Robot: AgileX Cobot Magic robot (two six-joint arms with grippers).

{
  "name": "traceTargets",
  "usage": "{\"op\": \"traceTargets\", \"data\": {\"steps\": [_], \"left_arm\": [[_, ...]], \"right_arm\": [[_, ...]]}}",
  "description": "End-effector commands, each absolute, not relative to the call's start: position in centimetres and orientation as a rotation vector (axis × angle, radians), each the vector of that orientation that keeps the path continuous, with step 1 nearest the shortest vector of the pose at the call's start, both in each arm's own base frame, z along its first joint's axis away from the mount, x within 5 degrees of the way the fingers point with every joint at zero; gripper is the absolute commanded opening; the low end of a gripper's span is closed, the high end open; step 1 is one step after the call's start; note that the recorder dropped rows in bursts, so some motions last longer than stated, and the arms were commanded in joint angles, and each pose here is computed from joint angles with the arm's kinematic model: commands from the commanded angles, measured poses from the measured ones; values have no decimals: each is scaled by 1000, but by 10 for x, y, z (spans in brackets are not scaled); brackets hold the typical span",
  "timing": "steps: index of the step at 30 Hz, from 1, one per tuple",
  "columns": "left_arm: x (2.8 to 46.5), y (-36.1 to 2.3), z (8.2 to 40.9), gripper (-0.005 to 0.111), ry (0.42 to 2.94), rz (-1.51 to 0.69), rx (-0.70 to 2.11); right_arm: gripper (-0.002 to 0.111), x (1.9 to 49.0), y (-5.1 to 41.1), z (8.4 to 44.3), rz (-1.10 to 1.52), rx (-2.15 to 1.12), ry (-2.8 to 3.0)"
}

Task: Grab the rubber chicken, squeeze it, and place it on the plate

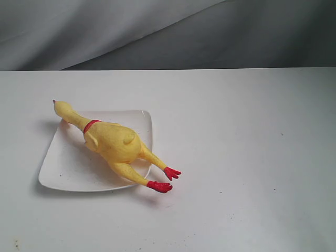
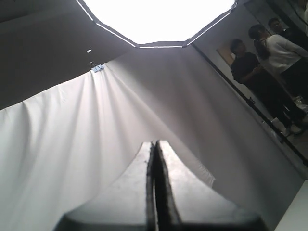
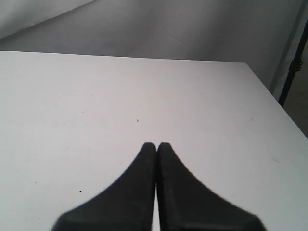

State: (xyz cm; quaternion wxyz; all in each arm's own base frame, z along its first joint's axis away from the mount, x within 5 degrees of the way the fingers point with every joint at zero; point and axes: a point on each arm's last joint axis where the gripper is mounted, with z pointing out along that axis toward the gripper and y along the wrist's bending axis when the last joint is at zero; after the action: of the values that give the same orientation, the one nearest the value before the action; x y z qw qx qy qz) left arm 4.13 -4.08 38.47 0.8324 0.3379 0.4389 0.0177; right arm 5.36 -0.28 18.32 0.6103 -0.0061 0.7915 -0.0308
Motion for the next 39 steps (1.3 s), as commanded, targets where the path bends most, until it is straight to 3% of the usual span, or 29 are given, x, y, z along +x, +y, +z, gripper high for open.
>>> {"op": "traceTargets", "data": {"steps": [1, 16, 39], "left_arm": [[27, -34, 389, 1, 892, 110, 654], [-28, -31, 389, 1, 759, 535, 458], [-22, -21, 385, 1, 841, 375, 266]], "right_arm": [[0, 53, -3, 182, -71, -5, 1825], [0, 53, -3, 182, -71, -5, 1825], [0, 53, -3, 182, -71, -5, 1825]]}}
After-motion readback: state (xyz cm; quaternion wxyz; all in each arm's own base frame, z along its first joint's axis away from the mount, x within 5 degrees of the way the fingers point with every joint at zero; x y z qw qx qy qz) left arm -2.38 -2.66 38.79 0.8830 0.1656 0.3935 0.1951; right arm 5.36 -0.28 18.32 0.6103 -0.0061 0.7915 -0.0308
